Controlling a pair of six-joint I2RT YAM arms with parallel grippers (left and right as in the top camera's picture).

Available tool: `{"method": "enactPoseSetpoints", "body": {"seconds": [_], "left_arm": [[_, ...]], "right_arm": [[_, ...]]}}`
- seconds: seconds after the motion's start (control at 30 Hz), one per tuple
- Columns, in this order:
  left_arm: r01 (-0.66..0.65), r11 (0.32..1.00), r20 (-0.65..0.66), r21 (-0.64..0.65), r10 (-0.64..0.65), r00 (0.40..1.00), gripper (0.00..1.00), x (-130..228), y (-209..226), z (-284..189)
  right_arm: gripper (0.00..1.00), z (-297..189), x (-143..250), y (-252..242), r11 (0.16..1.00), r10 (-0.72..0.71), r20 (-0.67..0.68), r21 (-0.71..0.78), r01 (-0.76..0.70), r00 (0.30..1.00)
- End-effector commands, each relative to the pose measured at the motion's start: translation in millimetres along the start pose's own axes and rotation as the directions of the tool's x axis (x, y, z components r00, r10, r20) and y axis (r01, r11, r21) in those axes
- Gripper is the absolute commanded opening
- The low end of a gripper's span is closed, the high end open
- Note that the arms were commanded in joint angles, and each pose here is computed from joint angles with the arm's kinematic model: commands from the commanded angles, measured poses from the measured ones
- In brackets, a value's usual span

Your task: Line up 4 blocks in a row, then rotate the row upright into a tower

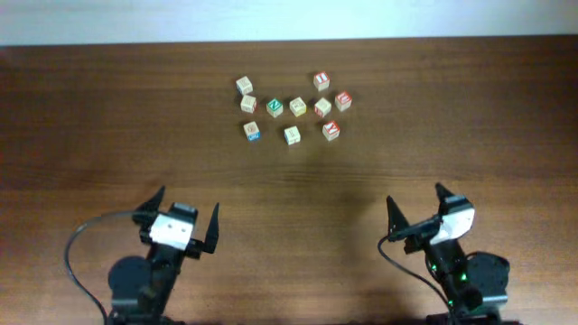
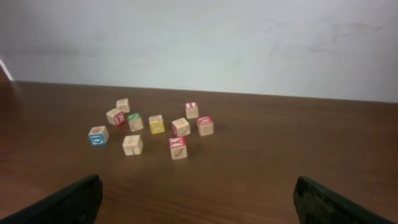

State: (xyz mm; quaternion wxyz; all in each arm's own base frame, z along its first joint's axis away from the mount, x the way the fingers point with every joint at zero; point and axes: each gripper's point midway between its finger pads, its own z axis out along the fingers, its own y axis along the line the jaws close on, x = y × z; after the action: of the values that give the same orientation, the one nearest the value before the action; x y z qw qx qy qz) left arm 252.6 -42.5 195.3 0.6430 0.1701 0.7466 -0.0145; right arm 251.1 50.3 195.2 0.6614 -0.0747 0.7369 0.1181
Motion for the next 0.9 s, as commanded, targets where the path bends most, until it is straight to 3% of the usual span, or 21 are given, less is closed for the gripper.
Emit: {"method": "enactPoseSetpoints", "body": {"seconds": [0.0, 0.13, 0.2, 0.27, 0.37, 0.5, 0.57, 0.63, 0.67, 0.77, 0.87], "left_arm": [[0.014, 0.994, 0.01, 0.104, -0.016, 1.0, 0.99, -39, -6, 9], [0.074, 0.978, -0.118, 0.196, -0.052, 0.992, 0.99, -77, 6, 62], [0.148, 0.957, -0.256, 0.249, -0.082, 0.963, 0.99, -82, 8, 92], [0.238, 0.937, -0.432, 0.257, -0.109, 0.895, 0.99, -87, 19, 130], [0.329, 0.912, -0.598, 0.246, -0.124, 0.792, 0.99, -78, 24, 158], [0.381, 0.895, -0.688, 0.232, -0.126, 0.715, 0.99, -45, 19, 174], [0.385, 0.893, -0.693, 0.231, -0.126, 0.709, 0.99, -42, 19, 175], [0.385, 0.894, -0.694, 0.231, -0.126, 0.709, 0.99, -42, 19, 175], [0.384, 0.894, -0.693, 0.231, -0.126, 0.709, 0.99, -42, 19, 175], [0.384, 0.894, -0.693, 0.231, -0.126, 0.709, 0.99, -42, 19, 175], [0.385, 0.894, -0.694, 0.231, -0.126, 0.709, 0.99, -42, 19, 175]], "right_arm": [[0.98, 14, -45, 7, 0.999, 0.015, -0.024, -0.051, -0.016, 1.0], [0.98, 71, -95, 17, 0.982, 0.071, -0.251, -0.152, -0.111, 0.965], [0.98, 102, -96, 12, 0.975, 0.112, -0.408, -0.133, -0.18, 0.906], [0.98, 141, -84, 3, 0.963, 0.161, -0.586, -0.084, -0.258, 0.794], [0.98, 179, -52, 6, 0.945, 0.175, -0.727, -0.065, -0.321, 0.664], [0.98, 223, 36, 40, 0.956, -0.013, -0.836, -0.172, -0.239, 0.548], [0.98, 239, 65, 52, 0.938, -0.159, -0.814, -0.301, -0.173, 0.558], [0.98, 259, 80, 64, 0.93, -0.052, -0.822, -0.246, -0.272, 0.567], [0.98, 264, 90, 59, 0.944, -0.069, -0.822, -0.237, -0.23, 0.565], [0.83, 274, 123, 40, 0.986, -0.097, -0.844, -0.153, -0.064, 0.527], [0.62, 275, 143, 46, 0.988, -0.121, -0.858, -0.154, -0.026, 0.499]]}}
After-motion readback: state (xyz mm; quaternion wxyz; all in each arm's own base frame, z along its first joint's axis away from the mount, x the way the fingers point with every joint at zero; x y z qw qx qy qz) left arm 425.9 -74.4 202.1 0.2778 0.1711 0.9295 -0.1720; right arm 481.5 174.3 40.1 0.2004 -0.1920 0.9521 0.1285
